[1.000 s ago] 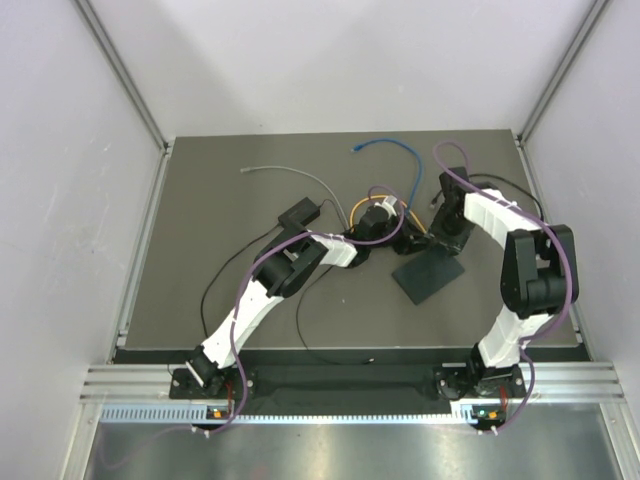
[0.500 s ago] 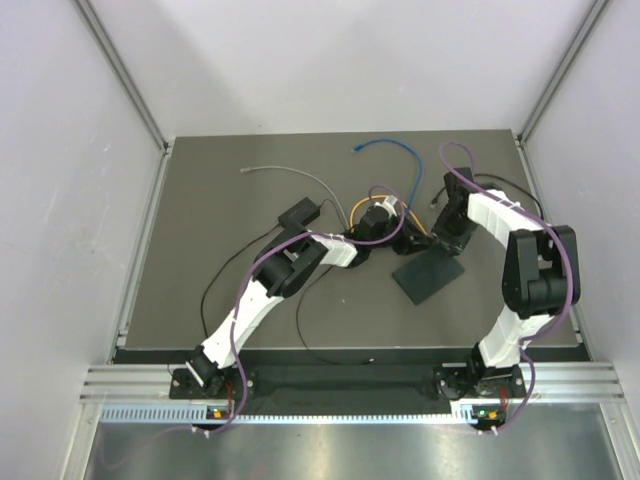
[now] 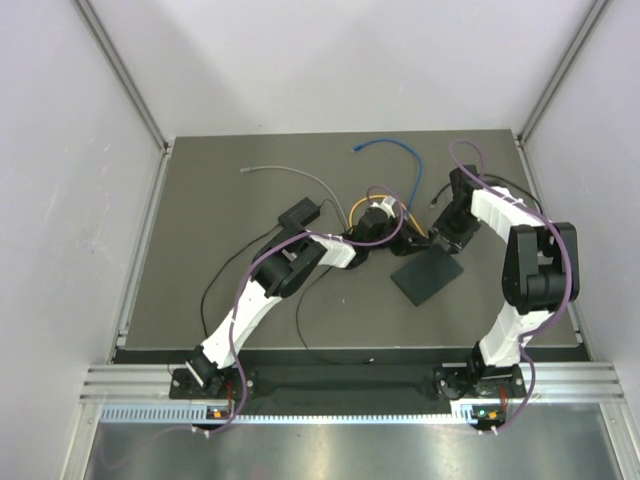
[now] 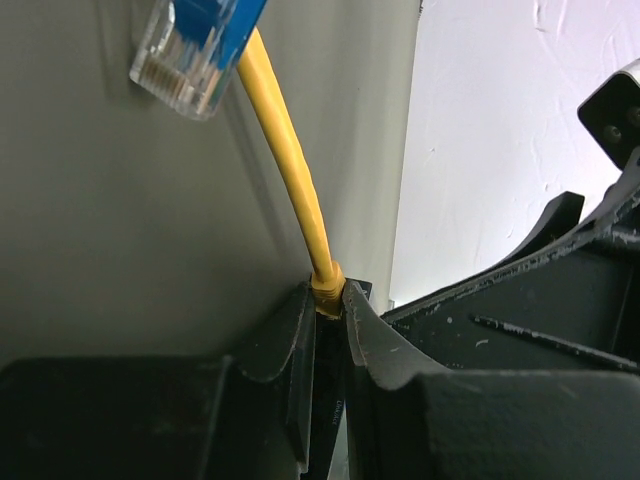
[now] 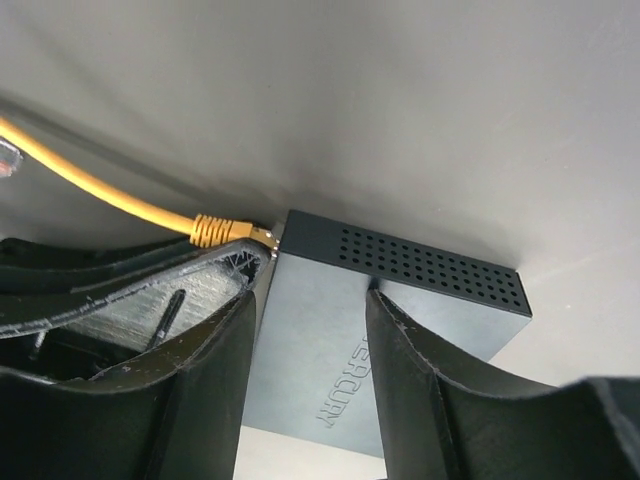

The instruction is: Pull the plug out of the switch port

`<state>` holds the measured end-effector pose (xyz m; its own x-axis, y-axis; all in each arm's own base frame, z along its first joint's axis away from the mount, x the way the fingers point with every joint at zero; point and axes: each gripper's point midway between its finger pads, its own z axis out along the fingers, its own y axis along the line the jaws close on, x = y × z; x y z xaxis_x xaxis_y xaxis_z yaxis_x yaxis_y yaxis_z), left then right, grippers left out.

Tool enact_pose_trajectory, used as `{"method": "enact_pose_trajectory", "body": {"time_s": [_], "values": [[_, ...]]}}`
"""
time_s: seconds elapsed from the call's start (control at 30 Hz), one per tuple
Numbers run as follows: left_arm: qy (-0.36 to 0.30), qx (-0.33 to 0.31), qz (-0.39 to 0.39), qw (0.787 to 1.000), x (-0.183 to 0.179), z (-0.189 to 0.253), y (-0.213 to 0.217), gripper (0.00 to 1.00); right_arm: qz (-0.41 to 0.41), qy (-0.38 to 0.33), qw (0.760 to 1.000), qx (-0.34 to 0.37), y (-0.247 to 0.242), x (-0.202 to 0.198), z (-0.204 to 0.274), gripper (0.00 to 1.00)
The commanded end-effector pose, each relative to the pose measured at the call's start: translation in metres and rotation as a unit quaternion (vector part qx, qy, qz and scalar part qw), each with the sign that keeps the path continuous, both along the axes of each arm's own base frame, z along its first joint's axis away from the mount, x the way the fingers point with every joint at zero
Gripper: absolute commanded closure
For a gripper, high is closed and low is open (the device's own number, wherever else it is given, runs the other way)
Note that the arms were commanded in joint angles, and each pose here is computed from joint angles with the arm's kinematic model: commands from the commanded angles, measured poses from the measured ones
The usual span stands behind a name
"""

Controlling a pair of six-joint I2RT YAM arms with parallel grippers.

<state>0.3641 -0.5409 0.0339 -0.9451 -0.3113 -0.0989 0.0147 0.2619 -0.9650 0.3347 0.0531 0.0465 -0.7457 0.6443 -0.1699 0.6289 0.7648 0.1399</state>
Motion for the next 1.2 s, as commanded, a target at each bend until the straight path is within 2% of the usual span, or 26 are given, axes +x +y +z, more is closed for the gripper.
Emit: {"method": "enact_pose_trajectory", "body": {"time_s": [0.0, 0.23, 0.67, 1.17], "values": [[0.005, 0.054, 0.009, 0.999, 0.000, -0.027, 0.016, 1.00, -0.027, 0.004, 1.000, -0.012, -0.009, 0.010, -0.004, 0.51], [-0.021, 0.033, 0.015, 0.999, 0.001, -0.020, 0.016, 1.00, -0.030, 0.020, 0.998, -0.045, -0.021, 0.008, -0.005, 0.51], [-0.069, 0.062, 0.005, 0.996, 0.005, -0.023, 0.016, 1.00, -0.014, 0.036, 0.996, -0.078, -0.032, 0.006, -0.010, 0.54], [-0.077, 0.068, 0.001, 0.995, 0.003, -0.022, 0.015, 1.00, 0.000, 0.052, 0.996, -0.072, -0.028, 0.009, -0.018, 0.50]]}}
